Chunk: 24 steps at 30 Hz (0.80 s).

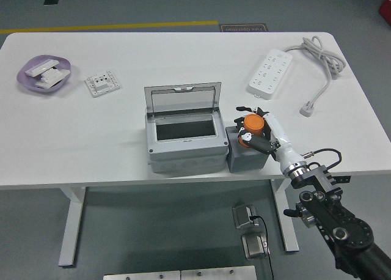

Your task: Pick up the cylinder from the cube,place it in the box,flap close box

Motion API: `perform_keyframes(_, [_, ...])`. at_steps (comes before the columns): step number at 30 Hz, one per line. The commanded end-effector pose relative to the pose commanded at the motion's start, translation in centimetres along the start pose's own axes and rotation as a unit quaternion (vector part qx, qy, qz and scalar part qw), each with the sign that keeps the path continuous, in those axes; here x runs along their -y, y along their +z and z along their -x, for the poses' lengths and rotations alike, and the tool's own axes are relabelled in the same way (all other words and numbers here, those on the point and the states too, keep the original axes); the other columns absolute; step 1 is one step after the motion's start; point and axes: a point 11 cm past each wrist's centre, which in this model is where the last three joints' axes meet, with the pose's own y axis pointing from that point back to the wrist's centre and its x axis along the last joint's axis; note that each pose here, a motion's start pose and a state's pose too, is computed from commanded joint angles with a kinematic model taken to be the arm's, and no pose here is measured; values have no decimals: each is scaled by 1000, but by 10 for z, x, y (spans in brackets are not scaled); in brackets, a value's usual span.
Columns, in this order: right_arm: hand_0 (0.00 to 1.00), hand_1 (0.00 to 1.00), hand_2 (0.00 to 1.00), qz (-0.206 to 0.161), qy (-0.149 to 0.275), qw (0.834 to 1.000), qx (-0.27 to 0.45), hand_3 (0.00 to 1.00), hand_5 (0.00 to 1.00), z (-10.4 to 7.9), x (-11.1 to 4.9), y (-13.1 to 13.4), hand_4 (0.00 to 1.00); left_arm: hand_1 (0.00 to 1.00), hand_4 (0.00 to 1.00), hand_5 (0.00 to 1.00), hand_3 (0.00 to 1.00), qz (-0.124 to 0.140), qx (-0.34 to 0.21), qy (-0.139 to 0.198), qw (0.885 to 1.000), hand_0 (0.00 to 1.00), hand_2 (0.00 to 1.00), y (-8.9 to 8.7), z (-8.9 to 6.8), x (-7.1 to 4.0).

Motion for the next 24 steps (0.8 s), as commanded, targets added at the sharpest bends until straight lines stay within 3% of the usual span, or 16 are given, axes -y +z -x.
perform_keyframes(16, [594, 562, 596, -19, 6, 1000, -13, 635, 2, -5, 4, -12, 2, 811, 725, 477, 838, -3, 7, -1, 1000, 822, 777, -3, 2, 0])
perform_keyframes(24, [603, 574, 599, -59, -13, 996, -69, 634, 2, 2, 15, -46, 2, 811, 725, 477, 838, -5, 7, -2, 1000, 822, 777, -4, 3, 0])
